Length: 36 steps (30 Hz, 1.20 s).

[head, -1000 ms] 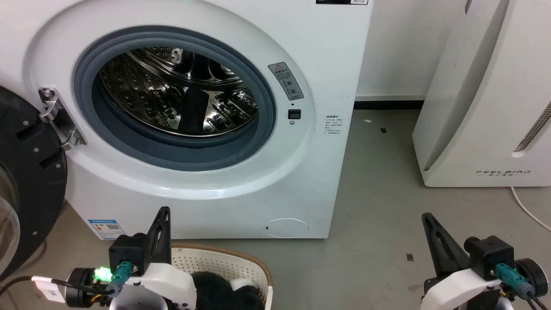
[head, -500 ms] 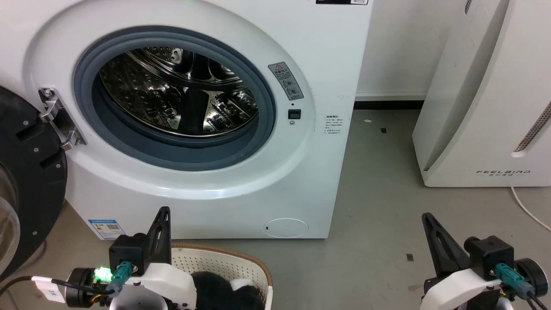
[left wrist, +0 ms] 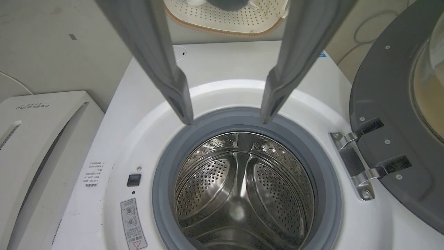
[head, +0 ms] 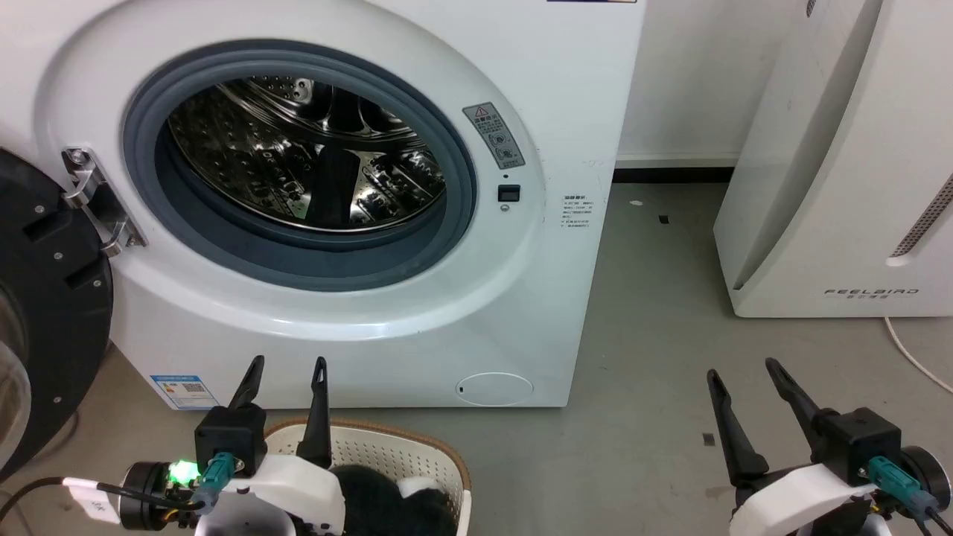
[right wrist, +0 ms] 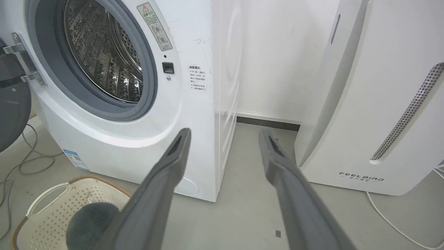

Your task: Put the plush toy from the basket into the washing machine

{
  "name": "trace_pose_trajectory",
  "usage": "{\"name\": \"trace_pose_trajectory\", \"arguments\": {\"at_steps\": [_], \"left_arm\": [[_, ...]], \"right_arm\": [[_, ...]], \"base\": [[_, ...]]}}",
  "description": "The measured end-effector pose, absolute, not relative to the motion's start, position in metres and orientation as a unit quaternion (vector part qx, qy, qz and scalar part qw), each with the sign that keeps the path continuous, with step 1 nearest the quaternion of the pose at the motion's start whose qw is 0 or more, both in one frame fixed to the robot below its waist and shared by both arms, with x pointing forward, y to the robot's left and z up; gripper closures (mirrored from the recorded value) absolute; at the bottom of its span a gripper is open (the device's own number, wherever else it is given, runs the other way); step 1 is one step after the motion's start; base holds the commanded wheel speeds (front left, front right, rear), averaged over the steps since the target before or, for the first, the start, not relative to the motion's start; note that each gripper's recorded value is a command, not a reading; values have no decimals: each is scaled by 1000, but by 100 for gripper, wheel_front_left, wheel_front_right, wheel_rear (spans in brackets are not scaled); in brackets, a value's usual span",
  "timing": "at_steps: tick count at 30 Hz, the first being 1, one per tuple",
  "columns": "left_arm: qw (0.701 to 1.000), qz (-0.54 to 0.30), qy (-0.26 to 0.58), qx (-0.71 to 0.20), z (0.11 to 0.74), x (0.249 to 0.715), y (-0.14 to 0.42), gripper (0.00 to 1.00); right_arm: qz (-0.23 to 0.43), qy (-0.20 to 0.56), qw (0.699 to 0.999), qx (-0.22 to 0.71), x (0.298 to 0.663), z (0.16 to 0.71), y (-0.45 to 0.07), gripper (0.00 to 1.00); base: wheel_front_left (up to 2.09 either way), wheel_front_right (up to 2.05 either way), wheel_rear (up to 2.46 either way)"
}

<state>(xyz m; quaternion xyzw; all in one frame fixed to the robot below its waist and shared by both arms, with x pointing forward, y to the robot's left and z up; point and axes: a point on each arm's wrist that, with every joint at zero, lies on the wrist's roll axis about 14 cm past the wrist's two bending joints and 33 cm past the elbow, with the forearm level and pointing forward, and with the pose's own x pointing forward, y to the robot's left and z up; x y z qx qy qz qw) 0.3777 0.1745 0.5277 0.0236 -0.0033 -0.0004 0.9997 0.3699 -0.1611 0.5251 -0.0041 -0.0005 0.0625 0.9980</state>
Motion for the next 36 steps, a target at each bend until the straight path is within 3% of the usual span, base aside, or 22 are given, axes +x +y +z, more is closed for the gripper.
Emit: {"name": "trace_pose_trajectory", "arguments": {"at_steps": [10,36], "left_arm": [[999,-20,22,21,507,394,165,0],[972,-99,212,12,381,437,131,0]], "right_arm": [[56,4,998,19,375,517,-165,0],[33,22,997,61,410,488,-178,0]], "base": [[0,0,0],[0,0,0]]}}
